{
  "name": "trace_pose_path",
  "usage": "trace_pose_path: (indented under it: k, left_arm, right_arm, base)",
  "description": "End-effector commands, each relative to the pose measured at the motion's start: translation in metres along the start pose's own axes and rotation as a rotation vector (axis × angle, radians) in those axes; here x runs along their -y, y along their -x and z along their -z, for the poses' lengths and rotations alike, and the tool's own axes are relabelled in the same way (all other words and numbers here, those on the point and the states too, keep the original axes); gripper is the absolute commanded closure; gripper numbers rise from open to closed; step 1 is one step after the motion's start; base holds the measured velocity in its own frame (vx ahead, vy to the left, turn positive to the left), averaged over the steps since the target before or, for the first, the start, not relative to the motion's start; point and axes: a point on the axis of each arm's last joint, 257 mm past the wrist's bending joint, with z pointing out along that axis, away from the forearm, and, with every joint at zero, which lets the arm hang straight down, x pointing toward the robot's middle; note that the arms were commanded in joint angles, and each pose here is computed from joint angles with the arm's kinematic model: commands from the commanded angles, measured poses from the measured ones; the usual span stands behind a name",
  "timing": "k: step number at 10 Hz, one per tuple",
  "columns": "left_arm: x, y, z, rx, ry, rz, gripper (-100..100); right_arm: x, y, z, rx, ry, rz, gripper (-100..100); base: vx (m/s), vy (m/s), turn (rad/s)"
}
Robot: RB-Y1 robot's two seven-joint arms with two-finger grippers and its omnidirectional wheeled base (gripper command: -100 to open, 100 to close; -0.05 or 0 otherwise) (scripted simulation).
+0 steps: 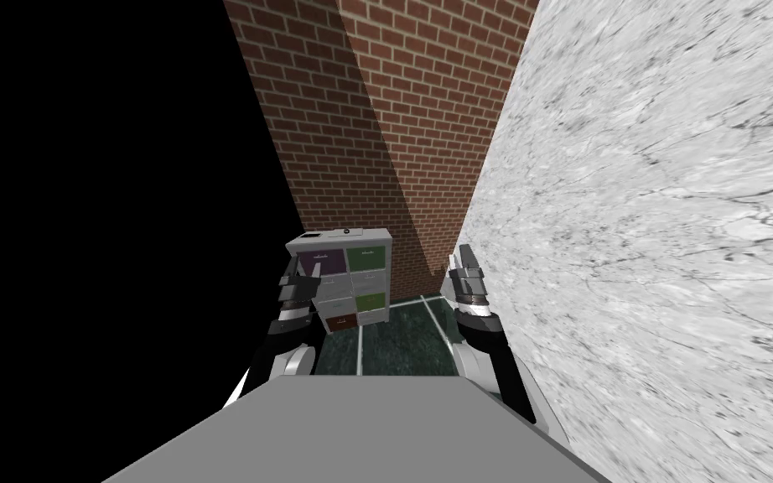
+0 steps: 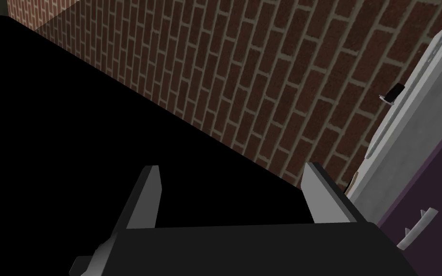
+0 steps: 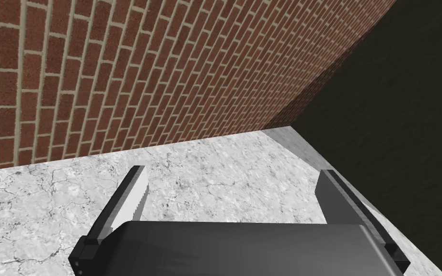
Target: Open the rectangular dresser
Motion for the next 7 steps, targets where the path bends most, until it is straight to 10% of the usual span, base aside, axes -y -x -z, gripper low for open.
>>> trace_pose_path:
  k: [1, 7]
  left_arm:
    - [0.0, 0.0, 0.0, 0.0, 0.0, 0.0, 0]
    - [0.0002, 0.0, -0.0001, 0.0, 0.0, 0.0, 0]
  right_arm:
    - [0.0, 0.0, 0.0, 0.0, 0.0, 0.0, 0]
    - [-0.0002, 0.0, 0.0, 0.0, 0.0, 0.0, 0]
  base:
    - [0.0, 0.0, 0.0]
    - [0.0, 0.0, 0.0]
